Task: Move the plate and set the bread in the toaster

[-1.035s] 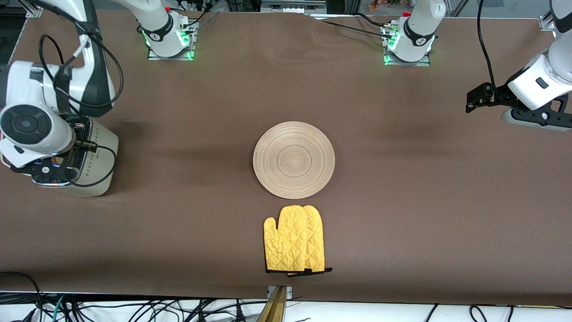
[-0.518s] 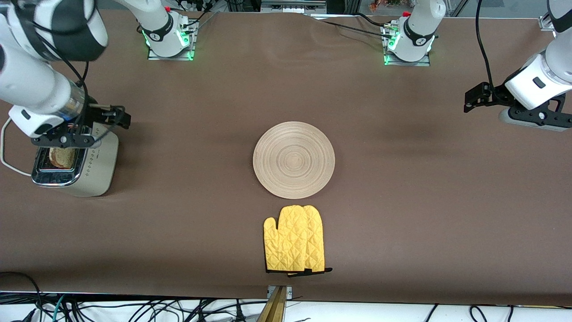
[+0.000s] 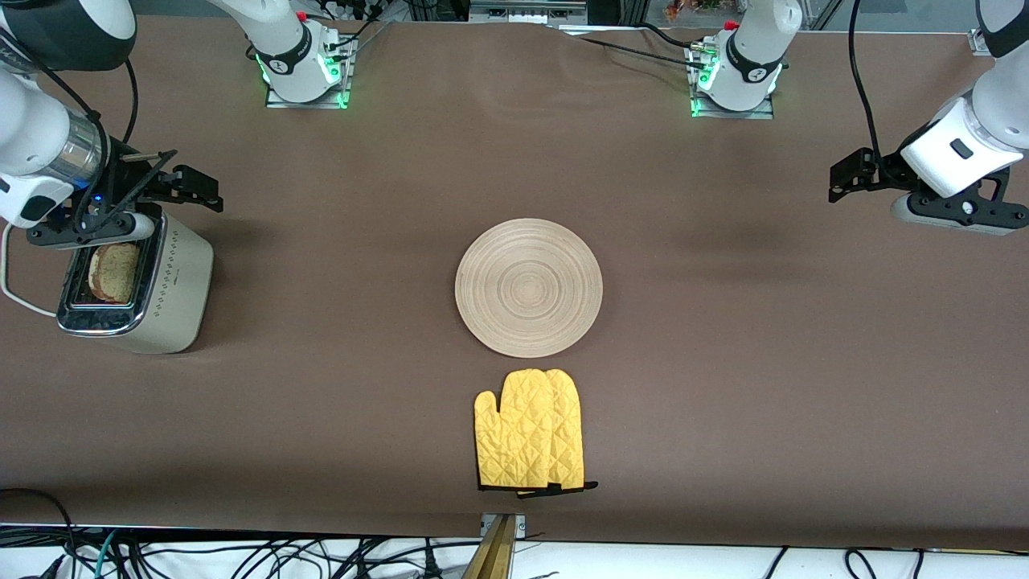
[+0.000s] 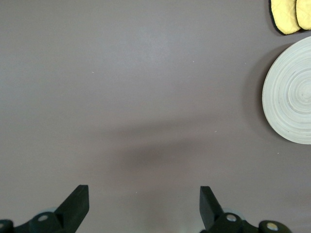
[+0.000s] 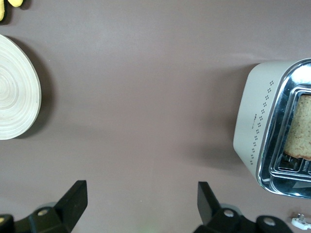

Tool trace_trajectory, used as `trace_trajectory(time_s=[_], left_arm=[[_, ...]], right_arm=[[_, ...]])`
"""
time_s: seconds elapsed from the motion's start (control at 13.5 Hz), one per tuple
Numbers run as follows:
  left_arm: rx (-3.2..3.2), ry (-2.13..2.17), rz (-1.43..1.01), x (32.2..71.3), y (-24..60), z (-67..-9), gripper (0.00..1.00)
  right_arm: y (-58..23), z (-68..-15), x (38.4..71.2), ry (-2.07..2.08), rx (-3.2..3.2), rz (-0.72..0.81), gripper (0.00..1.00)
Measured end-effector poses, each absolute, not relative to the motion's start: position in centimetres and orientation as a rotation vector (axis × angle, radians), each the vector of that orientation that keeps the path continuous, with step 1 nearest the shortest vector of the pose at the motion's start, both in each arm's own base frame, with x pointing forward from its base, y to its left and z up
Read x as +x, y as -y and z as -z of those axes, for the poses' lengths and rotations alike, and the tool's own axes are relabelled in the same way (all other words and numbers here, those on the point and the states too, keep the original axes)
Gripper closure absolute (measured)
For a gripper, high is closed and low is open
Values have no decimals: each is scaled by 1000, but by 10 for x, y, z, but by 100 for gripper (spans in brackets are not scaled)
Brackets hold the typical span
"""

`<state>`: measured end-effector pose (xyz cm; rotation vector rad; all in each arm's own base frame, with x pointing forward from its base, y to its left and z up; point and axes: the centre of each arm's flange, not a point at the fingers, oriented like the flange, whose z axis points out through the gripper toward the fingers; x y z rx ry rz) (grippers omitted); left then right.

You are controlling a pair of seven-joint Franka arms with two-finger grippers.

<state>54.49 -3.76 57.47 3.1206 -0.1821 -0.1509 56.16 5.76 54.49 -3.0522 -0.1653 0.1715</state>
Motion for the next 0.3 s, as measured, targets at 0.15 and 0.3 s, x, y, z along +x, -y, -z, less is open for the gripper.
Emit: trace_trajectory(time_s=[0.15, 0.3], left_arm=[[3122, 172, 151, 545, 39, -575, 0], [3122, 172, 151, 545, 39, -575, 0]], right_arm=[[-59, -548, 562, 173, -3054, -161, 0], [-58, -555, 563, 178, -3063, -139, 0]])
